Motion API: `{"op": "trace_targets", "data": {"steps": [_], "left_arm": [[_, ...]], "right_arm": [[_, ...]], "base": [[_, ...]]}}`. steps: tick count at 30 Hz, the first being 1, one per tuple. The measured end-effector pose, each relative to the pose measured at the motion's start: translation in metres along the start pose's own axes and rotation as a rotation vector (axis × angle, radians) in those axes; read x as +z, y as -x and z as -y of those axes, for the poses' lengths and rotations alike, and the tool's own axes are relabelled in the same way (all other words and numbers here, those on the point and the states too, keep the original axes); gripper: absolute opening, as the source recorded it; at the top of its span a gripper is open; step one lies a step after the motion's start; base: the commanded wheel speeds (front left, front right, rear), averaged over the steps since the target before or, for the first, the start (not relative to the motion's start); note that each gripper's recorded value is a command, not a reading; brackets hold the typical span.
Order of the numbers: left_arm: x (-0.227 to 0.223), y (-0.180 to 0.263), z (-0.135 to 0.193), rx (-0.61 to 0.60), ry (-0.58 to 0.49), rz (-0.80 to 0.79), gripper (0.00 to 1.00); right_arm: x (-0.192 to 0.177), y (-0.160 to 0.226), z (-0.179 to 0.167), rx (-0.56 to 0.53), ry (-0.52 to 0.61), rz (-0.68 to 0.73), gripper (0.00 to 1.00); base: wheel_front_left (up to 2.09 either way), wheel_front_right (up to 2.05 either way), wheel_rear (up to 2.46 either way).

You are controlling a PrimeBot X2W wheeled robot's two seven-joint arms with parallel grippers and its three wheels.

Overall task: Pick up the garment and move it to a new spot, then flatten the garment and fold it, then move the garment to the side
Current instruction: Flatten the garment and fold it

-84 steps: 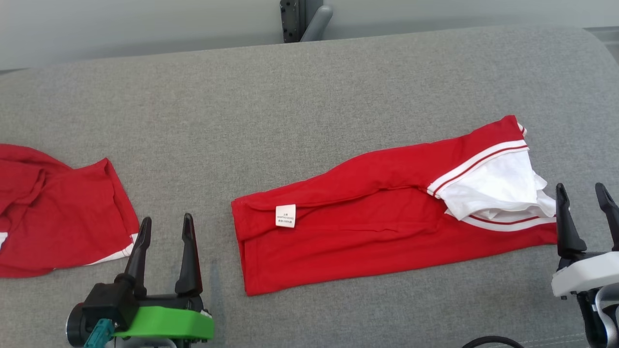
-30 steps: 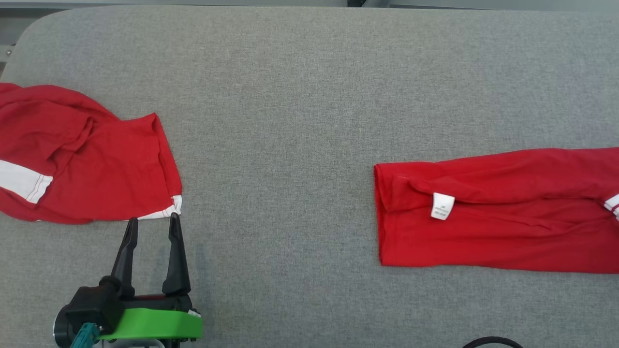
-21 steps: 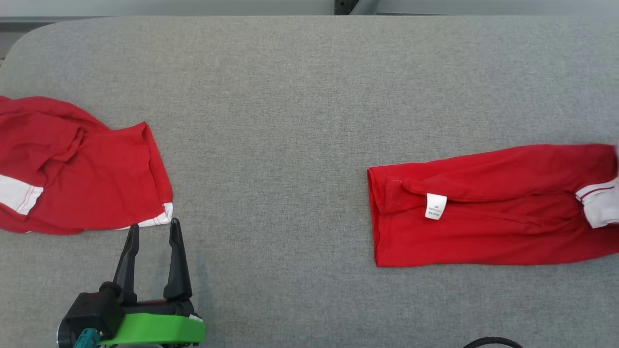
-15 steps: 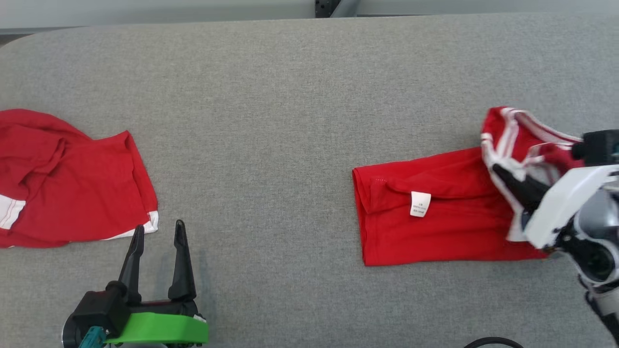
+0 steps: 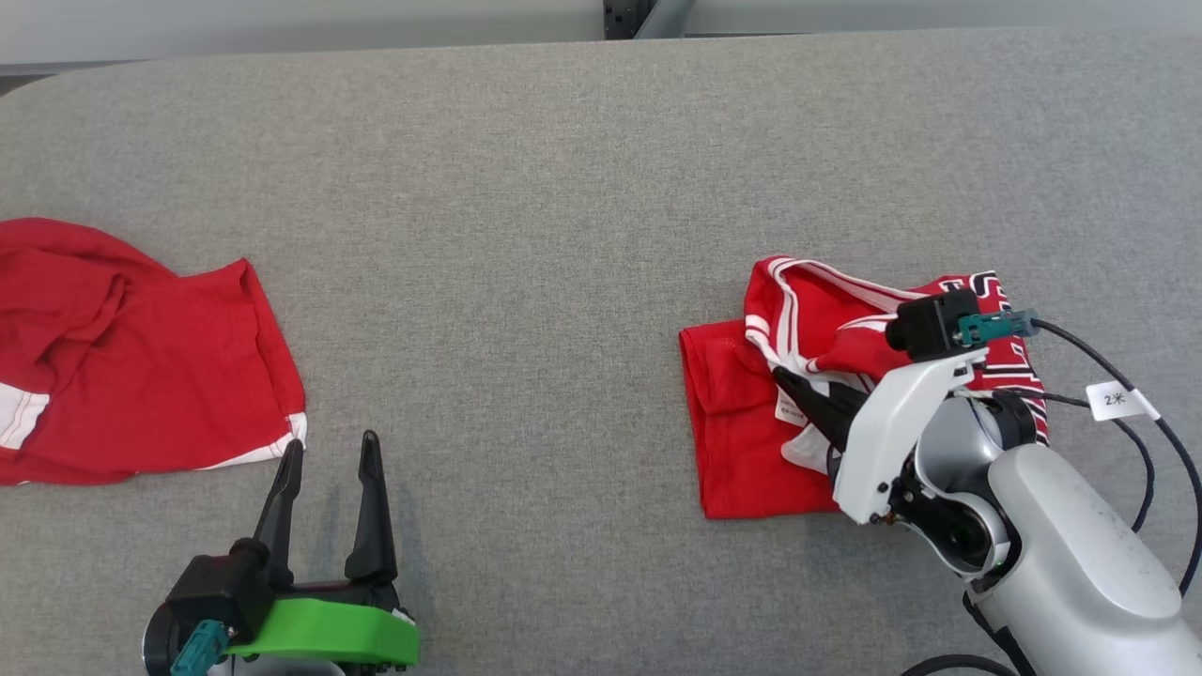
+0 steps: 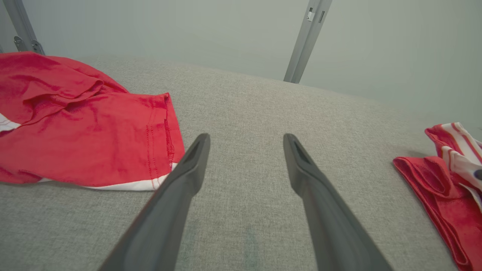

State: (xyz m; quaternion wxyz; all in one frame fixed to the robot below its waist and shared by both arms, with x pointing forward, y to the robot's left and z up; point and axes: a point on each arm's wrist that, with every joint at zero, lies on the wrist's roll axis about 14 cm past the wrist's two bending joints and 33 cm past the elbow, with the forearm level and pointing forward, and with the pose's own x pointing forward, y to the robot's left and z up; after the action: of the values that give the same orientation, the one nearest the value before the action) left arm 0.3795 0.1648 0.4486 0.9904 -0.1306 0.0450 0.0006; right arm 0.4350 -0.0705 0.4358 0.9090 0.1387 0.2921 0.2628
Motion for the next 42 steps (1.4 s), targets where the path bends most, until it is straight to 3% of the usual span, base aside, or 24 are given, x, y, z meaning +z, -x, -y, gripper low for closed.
{"op": "trace_targets", "data": {"steps": [6, 7, 8, 15, 18, 20, 21, 25, 27, 36, 42], "left_arm": [[-0.001, 0.007, -0.002, 0.016, 0.011, -0.005, 1.00], [-0.001, 0.007, -0.002, 0.018, 0.013, -0.005, 1.00], [-0.001, 0.008, -0.003, 0.021, 0.013, -0.005, 1.00], [-0.001, 0.011, -0.007, 0.034, 0.014, -0.006, 1.00], [0.000, 0.013, -0.008, 0.038, 0.013, -0.001, 1.00], [0.000, 0.015, -0.010, 0.044, 0.018, -0.004, 1.00], [-0.001, 0.015, -0.009, 0.043, 0.021, -0.005, 1.00], [-0.009, 0.013, 0.006, -0.003, 0.028, -0.029, 1.00], [-0.012, 0.011, 0.009, -0.016, 0.029, -0.039, 1.00], [-0.021, -0.009, 0.014, -0.058, -0.012, -0.060, 1.00], [-0.021, -0.004, -0.005, -0.003, -0.022, -0.065, 1.00]], "right_arm": [[-0.009, -0.003, -0.016, 0.034, 0.038, -0.035, 0.00], [-0.011, -0.003, -0.017, 0.035, 0.058, -0.042, 0.40], [-0.011, -0.002, -0.018, 0.038, 0.079, -0.044, 1.00], [0.008, 0.016, -0.040, 0.104, 0.139, 0.054, 1.00], [0.037, 0.036, -0.045, 0.121, 0.085, 0.202, 1.00], [0.070, 0.065, -0.011, 0.010, 0.065, 0.370, 1.00], [0.080, 0.076, 0.006, -0.048, 0.063, 0.425, 0.00], [0.080, 0.104, 0.072, -0.286, 0.128, 0.471, 0.00], [0.067, 0.099, 0.086, -0.332, 0.142, 0.439, 0.00], [0.046, 0.044, 0.120, -0.379, 0.210, 0.337, 0.00], [0.016, 0.012, 0.101, -0.283, 0.232, 0.276, 0.00]], "base": [[0.00, 0.00, 0.00], [0.00, 0.00, 0.00], [0.00, 0.00, 0.00], [0.00, 0.00, 0.00], [0.00, 0.00, 0.00], [0.00, 0.00, 0.00], [0.00, 0.00, 0.00], [0.00, 0.00, 0.00], [0.00, 0.00, 0.00], [0.00, 0.00, 0.00], [0.00, 0.00, 0.00]]}}
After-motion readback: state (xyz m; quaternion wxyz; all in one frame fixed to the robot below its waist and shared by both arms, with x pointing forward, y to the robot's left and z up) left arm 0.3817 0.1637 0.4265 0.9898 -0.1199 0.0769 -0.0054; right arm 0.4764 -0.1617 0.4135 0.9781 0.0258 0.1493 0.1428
